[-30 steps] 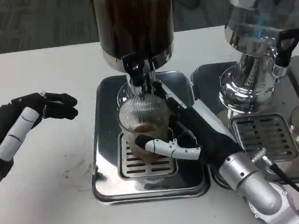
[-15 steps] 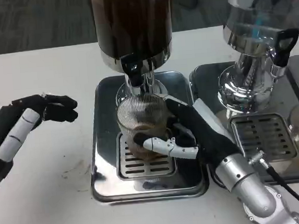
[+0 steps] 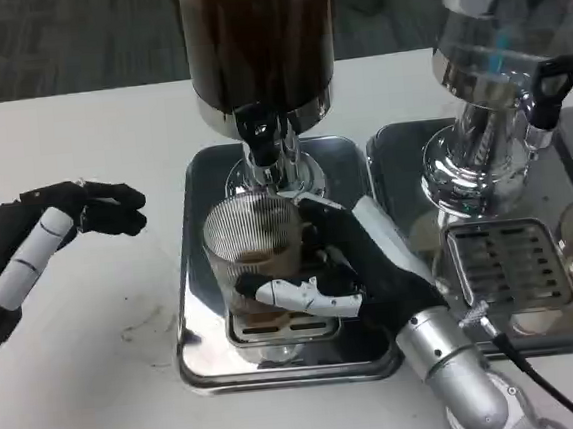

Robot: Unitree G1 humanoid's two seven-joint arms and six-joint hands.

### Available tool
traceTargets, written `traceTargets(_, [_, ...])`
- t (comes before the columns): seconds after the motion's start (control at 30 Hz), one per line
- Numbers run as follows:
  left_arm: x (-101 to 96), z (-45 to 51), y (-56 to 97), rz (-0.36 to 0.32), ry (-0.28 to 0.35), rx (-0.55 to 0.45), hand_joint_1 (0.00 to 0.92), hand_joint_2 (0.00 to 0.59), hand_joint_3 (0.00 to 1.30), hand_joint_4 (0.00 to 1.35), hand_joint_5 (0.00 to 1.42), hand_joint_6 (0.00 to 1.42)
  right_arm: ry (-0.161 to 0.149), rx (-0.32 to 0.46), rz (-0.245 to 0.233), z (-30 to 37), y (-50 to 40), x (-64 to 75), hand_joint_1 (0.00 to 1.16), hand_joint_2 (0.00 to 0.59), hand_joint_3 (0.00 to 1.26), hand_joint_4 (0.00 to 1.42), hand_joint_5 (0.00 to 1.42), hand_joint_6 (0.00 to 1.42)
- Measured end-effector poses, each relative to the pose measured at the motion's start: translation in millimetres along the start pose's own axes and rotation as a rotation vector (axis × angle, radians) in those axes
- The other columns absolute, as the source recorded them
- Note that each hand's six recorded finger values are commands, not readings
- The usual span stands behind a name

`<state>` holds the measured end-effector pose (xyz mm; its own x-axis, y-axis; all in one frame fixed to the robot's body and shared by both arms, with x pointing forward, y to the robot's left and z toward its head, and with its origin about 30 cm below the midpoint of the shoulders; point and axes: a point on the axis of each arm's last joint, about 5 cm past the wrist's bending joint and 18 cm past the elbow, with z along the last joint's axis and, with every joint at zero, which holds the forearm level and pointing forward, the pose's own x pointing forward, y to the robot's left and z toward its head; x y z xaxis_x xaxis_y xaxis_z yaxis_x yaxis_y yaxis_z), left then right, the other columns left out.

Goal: Grasp the cup under the faucet to collect the drink, then remove the cup.

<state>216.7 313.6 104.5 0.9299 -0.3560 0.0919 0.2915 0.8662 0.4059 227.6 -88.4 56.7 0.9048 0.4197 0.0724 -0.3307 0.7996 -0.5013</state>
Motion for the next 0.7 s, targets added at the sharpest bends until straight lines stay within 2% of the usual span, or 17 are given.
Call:
traceTargets(0.2, [-0.2, 0.2, 0.6, 0.000, 0.001, 0.002, 0.000, 0.170, 0.55, 0.55, 0.50, 0.41, -0.006, -0.004, -0.043, 0.7, 9.2, -4.5, 0.60, 0.185, 0.44, 0.51, 0.58, 0.57])
traceTargets(0.7, [0.1, 0.1, 0.4, -0.003, 0.004, 0.000, 0.000, 0.172, 0.54, 0.55, 0.50, 0.41, -0.002, -0.020, -0.159, -1.5, 15.3, -18.9, 0.60, 0.194, 0.47, 0.55, 0.63, 0.66])
